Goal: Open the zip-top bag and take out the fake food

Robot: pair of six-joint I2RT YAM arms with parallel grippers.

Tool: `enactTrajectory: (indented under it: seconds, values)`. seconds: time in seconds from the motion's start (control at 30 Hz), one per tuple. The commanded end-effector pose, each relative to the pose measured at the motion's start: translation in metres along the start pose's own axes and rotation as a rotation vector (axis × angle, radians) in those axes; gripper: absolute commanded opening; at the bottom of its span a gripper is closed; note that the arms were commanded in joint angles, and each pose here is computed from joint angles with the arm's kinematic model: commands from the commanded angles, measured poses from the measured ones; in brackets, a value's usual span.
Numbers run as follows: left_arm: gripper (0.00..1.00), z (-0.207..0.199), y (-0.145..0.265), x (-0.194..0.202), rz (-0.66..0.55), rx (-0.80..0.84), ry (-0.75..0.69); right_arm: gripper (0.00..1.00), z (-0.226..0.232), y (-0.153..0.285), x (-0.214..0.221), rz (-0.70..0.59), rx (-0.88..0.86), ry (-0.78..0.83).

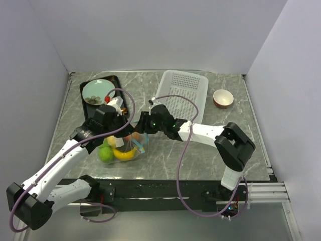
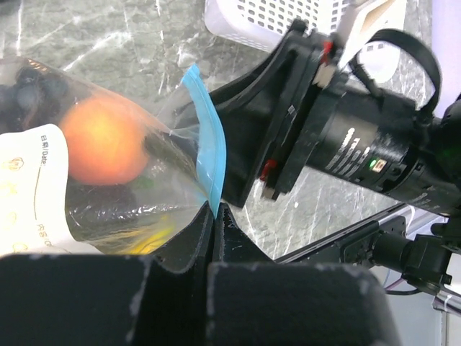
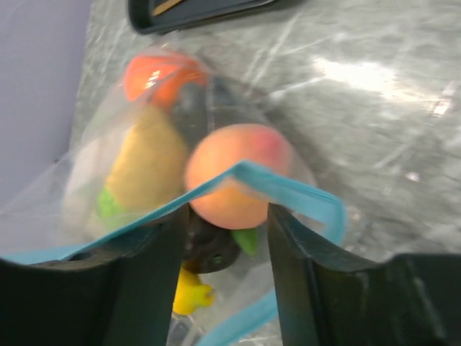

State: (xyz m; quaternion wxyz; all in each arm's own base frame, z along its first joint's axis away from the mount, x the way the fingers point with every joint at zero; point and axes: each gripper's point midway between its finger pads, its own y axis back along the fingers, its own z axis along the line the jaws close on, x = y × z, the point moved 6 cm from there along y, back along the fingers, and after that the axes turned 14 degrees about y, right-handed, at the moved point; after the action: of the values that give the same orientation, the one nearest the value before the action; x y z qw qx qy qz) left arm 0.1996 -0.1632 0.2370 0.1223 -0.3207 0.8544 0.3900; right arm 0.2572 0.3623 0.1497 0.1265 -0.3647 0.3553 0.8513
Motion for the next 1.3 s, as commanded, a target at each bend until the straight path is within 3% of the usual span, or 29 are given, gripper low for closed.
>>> enactTrajectory:
  seconds: [0.0,0.27,0.8,0.93,1.0,1.07,1.17,1.27]
  values:
    - [0.01,-0.014,-0.002,-0.005,-0.009,0.083,-0.027,0.64,0.021,-0.009,-0.012,-0.022,-0.093,0.026]
    - [0.01,-0.012,-0.012,-0.003,-0.017,0.096,-0.016,0.87,0.02,-0.031,0.005,0.03,-0.098,-0.011]
    - [0.01,-0.012,-0.023,-0.003,-0.033,0.141,-0.021,0.88,0.011,-0.062,0.026,0.06,-0.097,-0.107]
    - [0.01,-0.005,-0.025,-0.004,-0.059,0.102,-0.018,0.75,0.009,-0.059,0.029,0.056,-0.1,-0.112]
    - [0.01,0.001,-0.026,-0.004,-0.072,0.065,-0.011,0.58,0.009,-0.054,0.029,0.055,-0.101,-0.115]
    - [0.01,0.007,-0.026,-0.003,-0.087,0.03,0.0,0.49,0.011,-0.047,0.026,0.04,-0.1,-0.109]
    - [0.01,0.017,-0.025,-0.005,-0.123,-0.031,0.025,0.39,0.012,-0.036,0.02,0.023,-0.085,-0.087]
    - [0.01,0.027,-0.028,-0.003,-0.142,-0.081,0.048,0.37,0.017,-0.025,0.013,0.006,-0.096,-0.069]
